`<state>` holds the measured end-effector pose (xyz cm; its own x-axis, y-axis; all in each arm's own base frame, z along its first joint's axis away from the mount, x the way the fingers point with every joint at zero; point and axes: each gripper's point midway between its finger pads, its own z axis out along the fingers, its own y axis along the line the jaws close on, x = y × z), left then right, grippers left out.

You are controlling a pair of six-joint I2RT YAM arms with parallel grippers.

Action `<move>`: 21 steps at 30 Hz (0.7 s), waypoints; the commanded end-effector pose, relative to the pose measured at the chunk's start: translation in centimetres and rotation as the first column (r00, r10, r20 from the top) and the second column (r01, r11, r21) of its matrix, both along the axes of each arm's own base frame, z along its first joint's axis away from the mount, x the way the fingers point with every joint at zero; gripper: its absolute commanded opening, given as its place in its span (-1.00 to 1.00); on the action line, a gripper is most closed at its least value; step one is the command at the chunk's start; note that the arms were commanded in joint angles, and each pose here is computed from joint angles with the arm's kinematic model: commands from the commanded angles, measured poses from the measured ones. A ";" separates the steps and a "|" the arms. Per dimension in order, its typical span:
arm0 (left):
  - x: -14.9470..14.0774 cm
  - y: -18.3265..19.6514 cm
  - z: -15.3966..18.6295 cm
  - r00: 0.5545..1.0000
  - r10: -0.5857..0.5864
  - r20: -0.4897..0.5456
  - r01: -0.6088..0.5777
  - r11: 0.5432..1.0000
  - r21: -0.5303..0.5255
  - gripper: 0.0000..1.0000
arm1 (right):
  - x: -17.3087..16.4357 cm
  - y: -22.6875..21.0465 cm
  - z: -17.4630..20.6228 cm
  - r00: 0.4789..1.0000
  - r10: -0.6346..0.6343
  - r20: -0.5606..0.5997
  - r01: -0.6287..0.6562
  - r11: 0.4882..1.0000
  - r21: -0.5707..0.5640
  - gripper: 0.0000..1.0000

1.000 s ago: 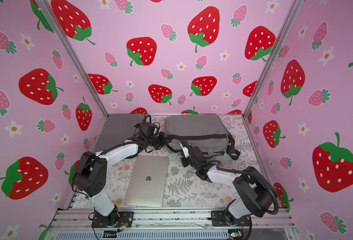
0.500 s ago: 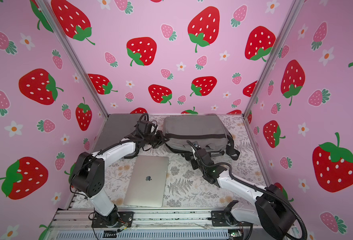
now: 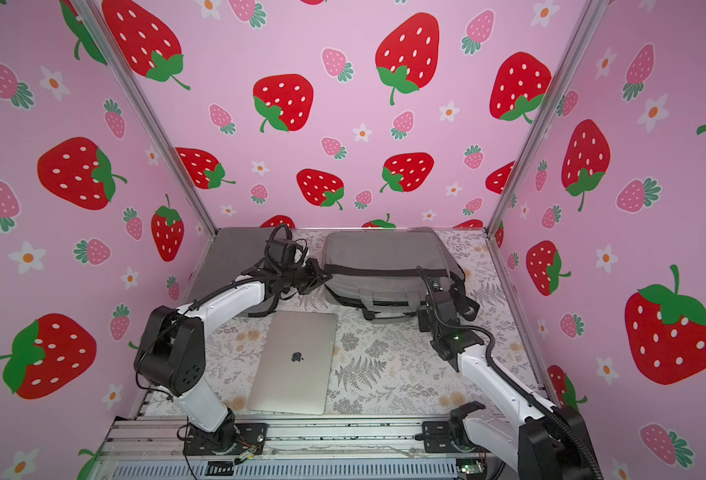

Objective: Open the zippered laptop bag and take out the laptop
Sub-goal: Unzip the zipper on the zippered laptop bag.

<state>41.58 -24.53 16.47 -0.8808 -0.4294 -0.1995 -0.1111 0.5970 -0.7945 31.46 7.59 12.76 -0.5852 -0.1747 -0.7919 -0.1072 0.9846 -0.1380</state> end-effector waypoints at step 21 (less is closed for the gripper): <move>1.0 2.1 2.9 0.996 0.004 0.088 -0.001 0.999 -0.035 -1.00 | 6.2 -8.3 1.5 0.988 -0.152 -0.034 0.150 0.986 -0.077 -1.00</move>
